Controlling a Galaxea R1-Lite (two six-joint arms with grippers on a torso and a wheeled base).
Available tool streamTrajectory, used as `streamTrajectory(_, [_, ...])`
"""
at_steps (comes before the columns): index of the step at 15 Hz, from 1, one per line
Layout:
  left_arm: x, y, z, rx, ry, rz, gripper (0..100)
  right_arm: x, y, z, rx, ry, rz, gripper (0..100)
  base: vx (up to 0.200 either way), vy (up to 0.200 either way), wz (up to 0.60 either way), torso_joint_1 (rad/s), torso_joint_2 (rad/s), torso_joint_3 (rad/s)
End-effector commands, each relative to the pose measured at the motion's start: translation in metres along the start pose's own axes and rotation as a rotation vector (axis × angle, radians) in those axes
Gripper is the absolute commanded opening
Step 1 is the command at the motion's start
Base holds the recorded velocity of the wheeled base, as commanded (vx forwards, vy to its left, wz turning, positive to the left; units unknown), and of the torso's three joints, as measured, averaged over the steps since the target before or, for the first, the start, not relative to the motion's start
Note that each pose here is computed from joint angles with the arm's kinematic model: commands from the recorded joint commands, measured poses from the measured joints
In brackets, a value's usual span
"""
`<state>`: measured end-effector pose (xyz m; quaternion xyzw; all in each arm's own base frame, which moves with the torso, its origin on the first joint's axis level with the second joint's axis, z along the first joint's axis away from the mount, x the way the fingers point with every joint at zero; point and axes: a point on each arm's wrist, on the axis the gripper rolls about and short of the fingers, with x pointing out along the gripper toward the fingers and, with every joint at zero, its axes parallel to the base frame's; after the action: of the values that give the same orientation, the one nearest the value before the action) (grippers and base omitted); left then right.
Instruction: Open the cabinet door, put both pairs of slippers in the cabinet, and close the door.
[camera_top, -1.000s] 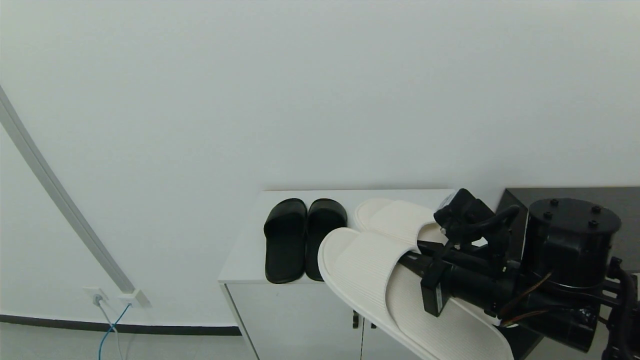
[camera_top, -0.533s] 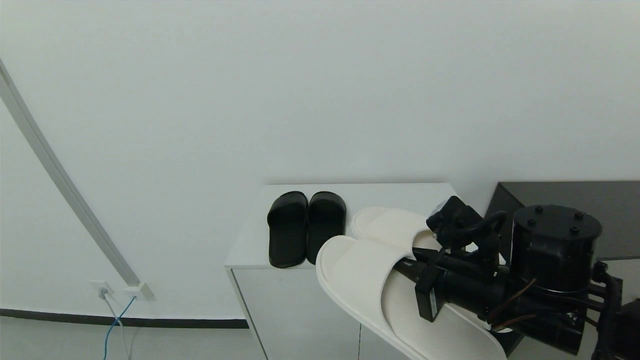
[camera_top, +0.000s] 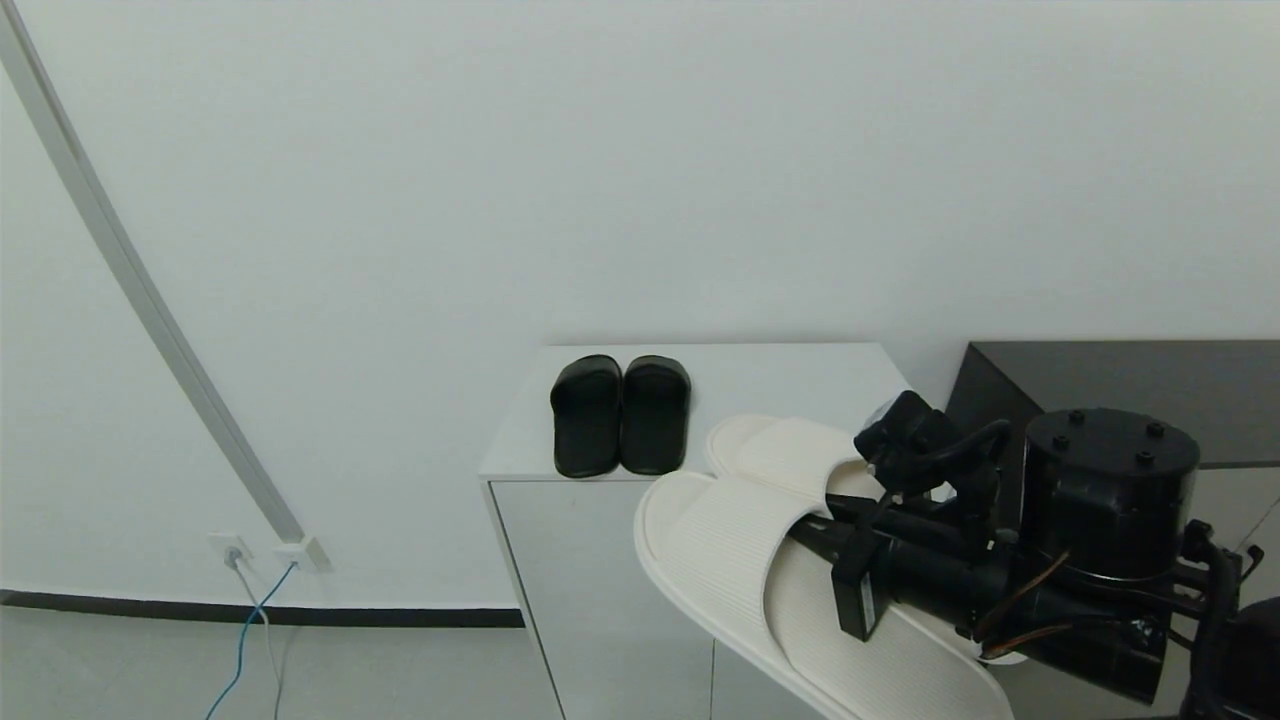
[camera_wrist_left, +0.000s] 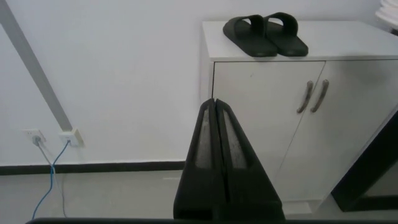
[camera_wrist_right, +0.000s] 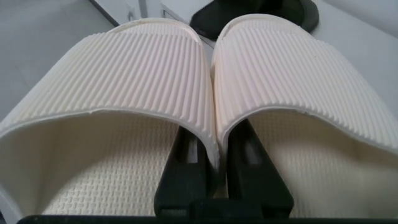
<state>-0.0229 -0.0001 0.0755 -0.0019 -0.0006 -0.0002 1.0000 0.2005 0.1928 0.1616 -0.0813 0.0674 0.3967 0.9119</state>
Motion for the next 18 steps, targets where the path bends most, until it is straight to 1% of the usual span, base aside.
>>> streamTrajectory(1, [0.0,0.0,0.0,-0.001,0.001,0.0,0,0.0,0.0,-0.001,-0.001,0.003,0.0,0,0.0,0.0,0.0,0.0,0.0,0.0])
streamTrajectory(6, [0.0,0.0,0.0,-0.001,0.001,0.002,0,-0.001,0.0,-0.002,0.0,0.006,0.001,0,0.0,0.0,0.0,0.0,0.0,0.0])
streamTrajectory(8, [0.0,0.0,0.0,-0.001,0.001,0.002,0,-0.004,0.002,-0.008,-0.001,0.022,0.011,0,0.0,0.0,0.0,0.0,0.0,0.0])
streamTrajectory(12, [0.0,0.0,0.0,-0.001,0.001,0.002,0,-0.007,0.003,-0.007,-0.006,-0.006,0.026,0,0.0,0.0,0.0,0.0,0.0,0.0])
streamTrajectory(15, [0.0,0.0,0.0,-0.001,0.001,-0.001,0,-0.008,0.004,-0.009,-0.009,-0.004,0.033,0,0.0,0.0,0.0,-0.033,0.08,0.041])
streamTrajectory(16, [0.0,0.0,0.0,-0.001,0.001,-0.001,100,-0.008,0.006,-0.01,-0.013,0.002,0.036,0,0.0,0.0,0.0,-0.139,0.32,0.173])
streamTrajectory(18, [0.0,0.0,0.0,-0.001,0.001,0.0,100,-0.009,0.008,-0.011,-0.014,0.008,0.043,0,0.0,0.0,0.0,-0.144,0.35,0.188])
